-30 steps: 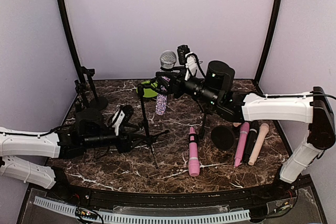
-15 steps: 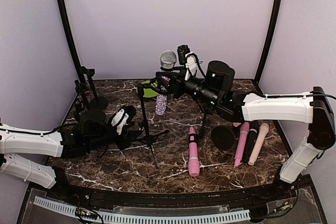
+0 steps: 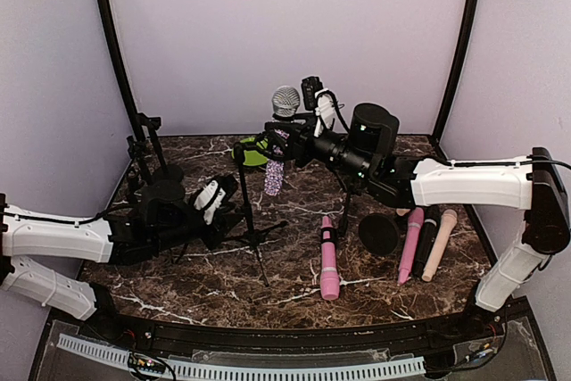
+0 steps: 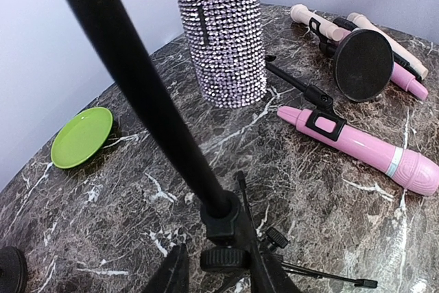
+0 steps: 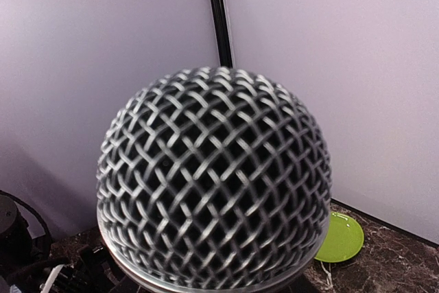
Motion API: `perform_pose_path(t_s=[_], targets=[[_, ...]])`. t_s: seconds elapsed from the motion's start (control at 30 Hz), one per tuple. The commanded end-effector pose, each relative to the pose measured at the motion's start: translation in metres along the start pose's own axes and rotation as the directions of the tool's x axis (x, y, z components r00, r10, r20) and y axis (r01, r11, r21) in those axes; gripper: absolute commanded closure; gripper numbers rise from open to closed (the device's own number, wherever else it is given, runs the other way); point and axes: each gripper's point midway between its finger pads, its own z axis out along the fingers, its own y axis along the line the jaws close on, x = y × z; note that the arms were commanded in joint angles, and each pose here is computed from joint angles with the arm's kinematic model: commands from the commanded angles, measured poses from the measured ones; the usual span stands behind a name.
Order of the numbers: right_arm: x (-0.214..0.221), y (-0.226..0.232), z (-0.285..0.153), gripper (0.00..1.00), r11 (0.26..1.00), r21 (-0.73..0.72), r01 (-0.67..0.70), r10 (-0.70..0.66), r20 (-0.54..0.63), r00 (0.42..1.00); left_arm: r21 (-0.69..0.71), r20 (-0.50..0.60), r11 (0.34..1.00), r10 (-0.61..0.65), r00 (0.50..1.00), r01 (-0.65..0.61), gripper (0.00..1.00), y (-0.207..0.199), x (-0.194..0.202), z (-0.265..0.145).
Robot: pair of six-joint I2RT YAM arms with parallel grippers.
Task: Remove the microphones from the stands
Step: Unscrew the knob on the microphone stand.
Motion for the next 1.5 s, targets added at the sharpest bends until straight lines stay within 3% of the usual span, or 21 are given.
perform_pose_path(t_s=[0.0, 0.43, 0.63, 0.8, 0.97, 1.2, 1.37, 1.47], targets=[[0.004, 0.007, -0.003, 0.83, 1.0, -0.019, -0.012, 0.012, -0.017, 1.0, -0.005, 0.041, 1.0, 0.013, 0.999, -0.013, 0.7, 0.002, -0.02, 0.003], [0.004, 0.007, -0.003, 0.83, 1.0, -0.017, -0.009, 0.009, -0.017, 1.0, 0.006, 0.04, 1.0, -0.024, 0.999, 0.023, 0.99, -0.001, -0.016, 0.003], [0.002, 0.009, -0.005, 0.83, 1.0, -0.03, 0.0, 0.0, -0.015, 1.0, 0.081, 0.019, 0.986, -0.145, 0.989, 0.143, 1.0, -0.01, -0.003, 0.001], [0.003, 0.011, -0.005, 0.83, 0.999, -0.042, 0.005, -0.006, -0.017, 1.0, 0.248, -0.036, 0.908, -0.34, 0.94, 0.338, 1.0, -0.017, 0.007, -0.003], [0.004, 0.011, -0.005, 0.83, 0.999, -0.045, 0.007, -0.008, -0.021, 1.0, 0.369, -0.104, 0.808, -0.455, 0.884, 0.46, 1.0, -0.025, 0.007, -0.007], [0.003, 0.011, -0.005, 0.83, 0.999, -0.045, 0.005, -0.005, -0.017, 1.0, 0.427, -0.185, 0.687, -0.57, 0.801, 0.588, 1.0, -0.032, 0.018, -0.01], [0.003, 0.011, -0.006, 0.82, 0.999, -0.044, 0.005, -0.006, -0.017, 1.0, 0.433, -0.189, 0.653, -0.608, 0.771, 0.621, 1.0, -0.027, 0.021, -0.012], [0.0, 0.011, -0.007, 0.7, 0.999, -0.041, 0.005, -0.006, -0.011, 1.0, 0.435, -0.188, 0.656, -0.604, 0.775, 0.617, 1.0, -0.027, 0.021, -0.012]])
